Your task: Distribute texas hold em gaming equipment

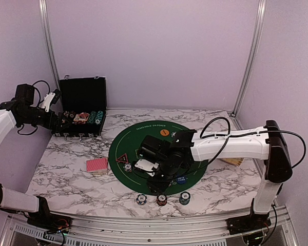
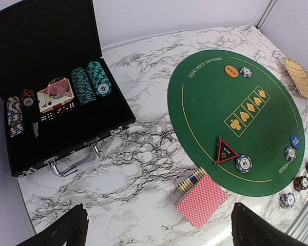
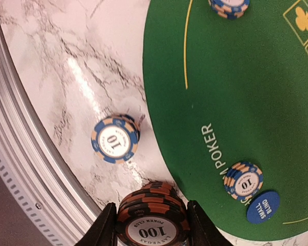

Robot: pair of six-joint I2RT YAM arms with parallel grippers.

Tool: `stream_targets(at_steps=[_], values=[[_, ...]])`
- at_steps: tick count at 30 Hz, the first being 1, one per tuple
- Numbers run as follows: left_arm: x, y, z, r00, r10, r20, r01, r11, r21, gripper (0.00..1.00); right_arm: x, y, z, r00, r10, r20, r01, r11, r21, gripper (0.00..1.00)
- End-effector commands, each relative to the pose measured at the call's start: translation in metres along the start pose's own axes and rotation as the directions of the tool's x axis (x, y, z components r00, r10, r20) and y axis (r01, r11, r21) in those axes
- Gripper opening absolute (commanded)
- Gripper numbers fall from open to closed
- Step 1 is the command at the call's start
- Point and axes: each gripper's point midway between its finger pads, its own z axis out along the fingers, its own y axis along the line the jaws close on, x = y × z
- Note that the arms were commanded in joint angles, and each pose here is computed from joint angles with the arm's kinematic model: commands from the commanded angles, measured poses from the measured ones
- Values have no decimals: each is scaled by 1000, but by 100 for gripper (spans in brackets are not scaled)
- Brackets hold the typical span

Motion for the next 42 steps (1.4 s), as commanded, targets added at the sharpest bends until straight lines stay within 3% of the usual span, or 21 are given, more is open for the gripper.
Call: stream_targets(at_steps=[1,15,36,39,42], values=[[-6,-6,-9,1000,14,19,-14,1000,12,99,-47,-4,-3,996,-4,89,2,1000,24,30],[-5,-7,-11,1000,19,20,-19,1000,11,99,-125,-9,58,987,8,162,-5,1000,-18,29],[-4,-8,-9,1000,14,17,-14,1000,18,99,-125,-36,92,985,77,153,-80,997,14,26],[-5,-8,-9,1000,15,18,-15,1000,18,99,-122,-38,95,986,81,145,-84,996,17,32],[-5,-8,-10,1000,14,18,-14,1000,18,99,-122,-40,93,986,84,147,-88,996,24,44]])
